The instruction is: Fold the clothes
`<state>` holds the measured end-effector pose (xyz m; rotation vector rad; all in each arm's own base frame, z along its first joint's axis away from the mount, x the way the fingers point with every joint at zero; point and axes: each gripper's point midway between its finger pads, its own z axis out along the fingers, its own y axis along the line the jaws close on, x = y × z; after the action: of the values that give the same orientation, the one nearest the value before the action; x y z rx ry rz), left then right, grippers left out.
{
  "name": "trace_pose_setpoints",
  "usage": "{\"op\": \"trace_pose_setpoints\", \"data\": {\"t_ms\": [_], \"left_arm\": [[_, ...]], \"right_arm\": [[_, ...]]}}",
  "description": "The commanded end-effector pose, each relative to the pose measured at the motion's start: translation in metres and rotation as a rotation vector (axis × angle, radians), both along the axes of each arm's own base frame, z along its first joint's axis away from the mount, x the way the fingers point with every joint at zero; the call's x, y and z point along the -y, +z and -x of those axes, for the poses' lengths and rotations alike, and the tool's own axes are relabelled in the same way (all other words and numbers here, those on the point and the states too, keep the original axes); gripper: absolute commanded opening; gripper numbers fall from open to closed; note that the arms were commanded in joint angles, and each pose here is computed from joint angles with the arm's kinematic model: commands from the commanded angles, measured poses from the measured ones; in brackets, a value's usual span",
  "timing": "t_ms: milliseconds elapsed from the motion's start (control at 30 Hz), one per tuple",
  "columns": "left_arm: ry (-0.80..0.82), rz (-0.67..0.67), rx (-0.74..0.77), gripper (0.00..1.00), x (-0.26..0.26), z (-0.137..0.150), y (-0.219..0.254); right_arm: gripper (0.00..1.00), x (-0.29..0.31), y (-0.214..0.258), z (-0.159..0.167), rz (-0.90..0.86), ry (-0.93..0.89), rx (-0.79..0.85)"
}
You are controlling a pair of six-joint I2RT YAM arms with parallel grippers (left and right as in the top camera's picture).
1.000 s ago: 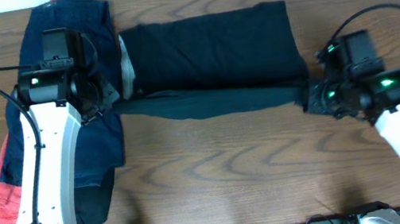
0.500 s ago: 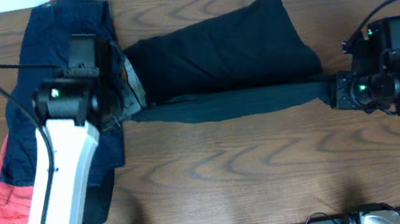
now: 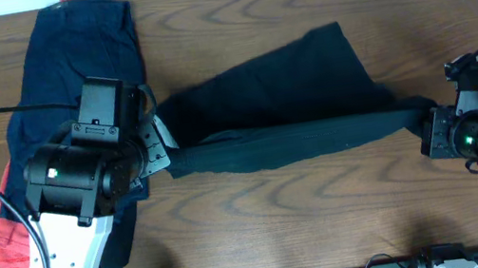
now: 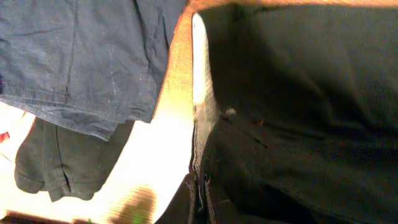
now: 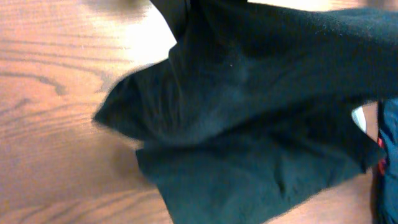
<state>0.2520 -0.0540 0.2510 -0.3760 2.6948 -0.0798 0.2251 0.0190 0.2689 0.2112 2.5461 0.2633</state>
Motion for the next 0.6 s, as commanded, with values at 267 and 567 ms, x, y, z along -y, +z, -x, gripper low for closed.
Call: {"op": "trace_pose_setpoints", "data": {"t_ms": [267, 567], "left_arm": [[0.073, -0.091, 0.093, 0.06, -0.013, -0.04, 0.002], [0.109, -0.193, 0.056, 0.06, -0.013, -0.1, -0.045]], "right_arm": [[0.01, 0.019, -0.015, -0.081, 0.066, -0.025, 0.039], [0.01, 0.013, -0.077, -0.153, 0.021, 0.018, -0.035]]}}
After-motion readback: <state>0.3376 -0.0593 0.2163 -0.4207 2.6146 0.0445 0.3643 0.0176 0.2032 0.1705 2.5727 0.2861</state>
